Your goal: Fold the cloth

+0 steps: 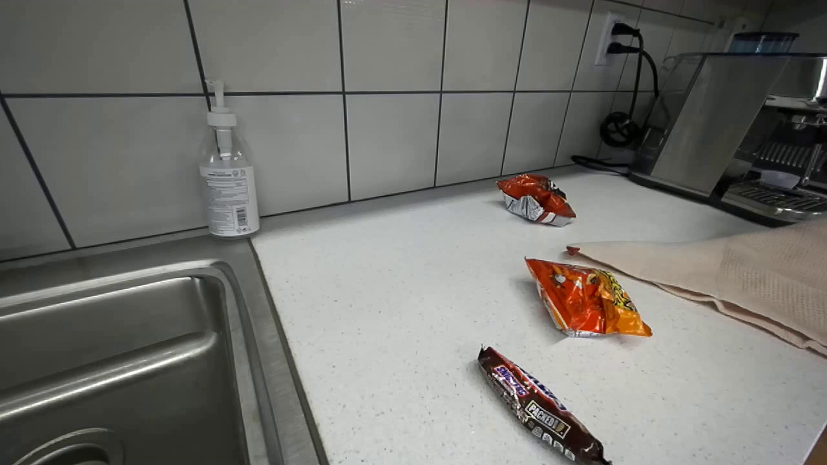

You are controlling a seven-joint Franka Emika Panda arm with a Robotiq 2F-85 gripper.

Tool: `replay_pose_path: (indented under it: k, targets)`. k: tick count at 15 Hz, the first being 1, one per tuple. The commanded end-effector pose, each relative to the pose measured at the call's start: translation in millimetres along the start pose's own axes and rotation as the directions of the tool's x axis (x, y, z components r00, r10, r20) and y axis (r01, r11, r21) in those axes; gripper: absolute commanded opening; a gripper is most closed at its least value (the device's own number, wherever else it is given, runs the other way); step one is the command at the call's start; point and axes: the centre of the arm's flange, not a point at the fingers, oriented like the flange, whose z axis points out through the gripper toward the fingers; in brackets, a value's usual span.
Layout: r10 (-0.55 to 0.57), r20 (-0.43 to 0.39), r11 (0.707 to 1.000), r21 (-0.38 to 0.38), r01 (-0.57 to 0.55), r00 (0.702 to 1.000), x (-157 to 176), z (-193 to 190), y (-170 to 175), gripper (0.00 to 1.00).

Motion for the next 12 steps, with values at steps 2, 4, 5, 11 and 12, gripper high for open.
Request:
replay_pose_path:
  k: [2, 4, 5, 11, 12]
  targets:
    - [-0.076, 0.004, 0.997, -0.007, 0.076, 0.997, -26.0, -23.6, 1.9, 0.01]
    - [-0.101, 0.004, 0.995, -0.008, 0.101, 0.995, -33.8, -27.4, -3.4, 0.01]
    - [-0.112, 0.005, 0.994, -0.009, 0.112, 0.994, -38.4, -29.2, -6.7, 0.01]
    - [-0.161, 0.018, 0.987, -0.006, 0.161, 0.987, -60.6, -37.7, -24.1, 0.01]
    - [-0.169, 0.017, 0.986, -0.004, 0.169, 0.986, -64.0, -39.0, -27.0, 0.01]
